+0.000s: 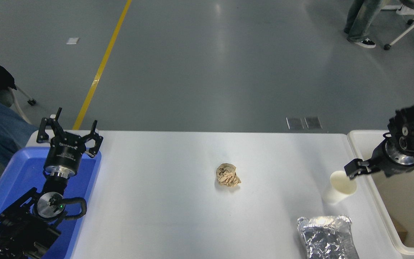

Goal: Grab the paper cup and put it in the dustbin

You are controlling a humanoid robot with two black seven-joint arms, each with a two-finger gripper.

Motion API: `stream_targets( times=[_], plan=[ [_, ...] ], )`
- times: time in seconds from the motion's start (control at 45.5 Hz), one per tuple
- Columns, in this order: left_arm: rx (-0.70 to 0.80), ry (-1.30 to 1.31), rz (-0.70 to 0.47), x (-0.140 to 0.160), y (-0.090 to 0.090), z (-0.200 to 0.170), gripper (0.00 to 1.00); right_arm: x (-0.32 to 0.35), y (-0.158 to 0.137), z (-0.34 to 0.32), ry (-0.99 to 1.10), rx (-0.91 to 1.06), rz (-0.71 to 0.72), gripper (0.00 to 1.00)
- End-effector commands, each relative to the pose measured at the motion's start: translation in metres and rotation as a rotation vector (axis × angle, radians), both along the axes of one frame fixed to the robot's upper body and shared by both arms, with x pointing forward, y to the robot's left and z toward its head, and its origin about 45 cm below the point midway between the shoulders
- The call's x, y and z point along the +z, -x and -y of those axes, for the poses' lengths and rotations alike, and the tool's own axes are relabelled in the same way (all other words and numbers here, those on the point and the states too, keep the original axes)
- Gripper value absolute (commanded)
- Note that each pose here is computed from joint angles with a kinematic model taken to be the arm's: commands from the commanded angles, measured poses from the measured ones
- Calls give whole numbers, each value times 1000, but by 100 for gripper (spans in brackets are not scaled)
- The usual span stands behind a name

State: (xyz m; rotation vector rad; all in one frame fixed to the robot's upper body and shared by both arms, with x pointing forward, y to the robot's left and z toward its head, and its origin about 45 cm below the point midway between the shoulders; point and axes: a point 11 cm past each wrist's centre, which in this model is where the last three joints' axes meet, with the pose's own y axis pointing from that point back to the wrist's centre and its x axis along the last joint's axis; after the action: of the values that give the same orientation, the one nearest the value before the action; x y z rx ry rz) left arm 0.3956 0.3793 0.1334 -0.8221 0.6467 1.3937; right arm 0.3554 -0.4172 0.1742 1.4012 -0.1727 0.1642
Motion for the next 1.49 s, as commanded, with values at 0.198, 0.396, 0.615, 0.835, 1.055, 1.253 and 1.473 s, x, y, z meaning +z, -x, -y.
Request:
stream_targets(
  times=[0.198, 0.396, 0.615, 0.835, 1.055, 1.253, 1.473],
  plan=[
    [-2, 0, 1, 0, 0, 1, 100, -55, 16, 15, -47, -76, 72, 92],
    [-2, -1, -1, 0, 0, 0, 100, -62, 18, 19, -55, -79, 75, 19],
    [-2, 1, 0, 0, 0, 1, 100, -60, 16, 17, -63, -79, 85, 0],
    [-1, 0, -1, 0, 0, 0, 100, -51, 6, 8, -74, -61, 98, 0],
    [-5, -1, 1, 0, 0, 1, 100, 26, -10, -26, -150, -6, 100, 0],
    [-5, -1, 1, 0, 0, 1, 100, 121, -21, -56, -169, 67, 102, 0],
    [-4, -1, -1, 0, 0, 1, 100, 210, -30, -81, -166, 120, 107, 0]
  ],
)
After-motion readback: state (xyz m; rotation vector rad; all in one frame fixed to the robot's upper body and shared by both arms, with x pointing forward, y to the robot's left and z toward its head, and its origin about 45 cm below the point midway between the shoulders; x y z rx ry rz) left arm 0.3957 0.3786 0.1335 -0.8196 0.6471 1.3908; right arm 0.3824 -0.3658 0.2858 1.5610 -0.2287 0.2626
